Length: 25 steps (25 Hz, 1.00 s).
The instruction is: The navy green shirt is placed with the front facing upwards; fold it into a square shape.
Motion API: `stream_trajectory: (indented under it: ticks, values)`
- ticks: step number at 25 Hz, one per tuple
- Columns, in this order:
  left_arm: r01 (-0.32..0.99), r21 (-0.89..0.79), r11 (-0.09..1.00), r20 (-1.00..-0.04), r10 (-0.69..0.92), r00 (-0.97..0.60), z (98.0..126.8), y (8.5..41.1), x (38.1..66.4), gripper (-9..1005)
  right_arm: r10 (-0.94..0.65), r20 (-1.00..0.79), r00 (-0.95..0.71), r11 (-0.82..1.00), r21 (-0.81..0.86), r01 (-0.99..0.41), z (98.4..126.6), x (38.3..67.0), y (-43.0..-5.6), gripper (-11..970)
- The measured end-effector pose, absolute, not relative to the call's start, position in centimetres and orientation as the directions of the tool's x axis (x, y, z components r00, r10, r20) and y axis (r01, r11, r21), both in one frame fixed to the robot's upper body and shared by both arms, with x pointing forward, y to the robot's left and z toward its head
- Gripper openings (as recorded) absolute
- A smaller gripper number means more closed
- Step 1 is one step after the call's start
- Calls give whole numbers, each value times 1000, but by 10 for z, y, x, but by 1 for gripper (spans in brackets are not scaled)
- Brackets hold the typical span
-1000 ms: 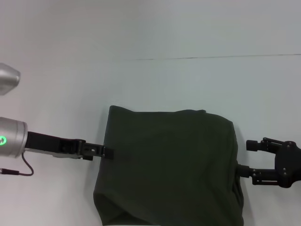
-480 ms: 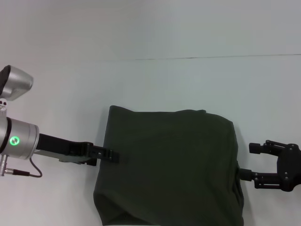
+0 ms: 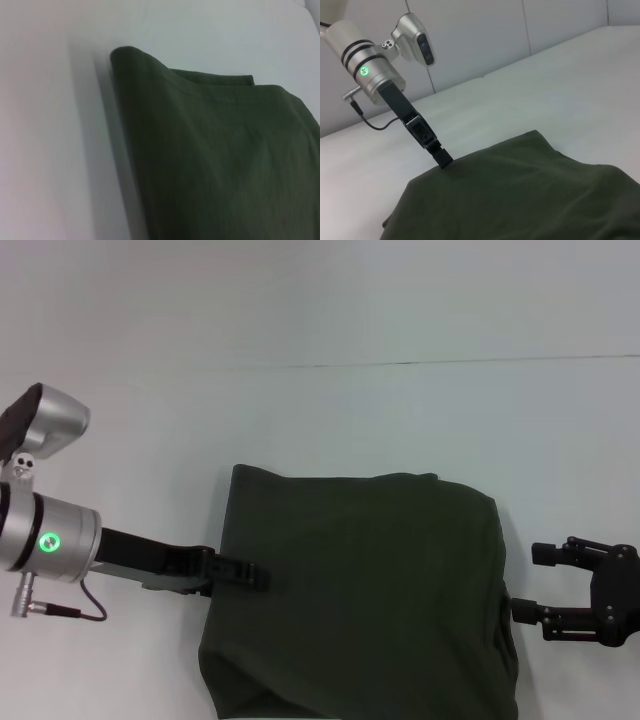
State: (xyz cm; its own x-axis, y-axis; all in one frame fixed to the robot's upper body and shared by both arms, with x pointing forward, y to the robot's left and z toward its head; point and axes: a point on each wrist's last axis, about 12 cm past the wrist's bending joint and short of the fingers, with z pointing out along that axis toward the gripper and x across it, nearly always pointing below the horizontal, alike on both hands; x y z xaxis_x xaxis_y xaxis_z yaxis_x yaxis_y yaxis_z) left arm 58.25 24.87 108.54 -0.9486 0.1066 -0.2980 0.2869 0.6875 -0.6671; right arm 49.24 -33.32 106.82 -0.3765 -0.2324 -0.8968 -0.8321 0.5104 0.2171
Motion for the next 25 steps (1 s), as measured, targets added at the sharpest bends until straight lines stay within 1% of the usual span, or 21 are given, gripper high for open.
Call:
stream_trajectory:
  ticks: [7,15,21,25]
  values:
    - [292,-674,678,-300,110,-948,1083,239,584,912,-232,-894,-382,511,222,-830,1068,492,-334,923]
    - [310,-660,685,-313,125,-942,1084,235,587,901,-233,-892,-388,510,228,-829,1067,490,-335,923]
    - [320,-648,691,-331,123,-936,1083,235,587,740,-229,-891,-392,508,234,-829,1068,490,-334,922]
    - [318,-643,697,-338,114,-934,1082,235,589,557,-225,-890,-397,509,240,-827,1068,491,-334,922]
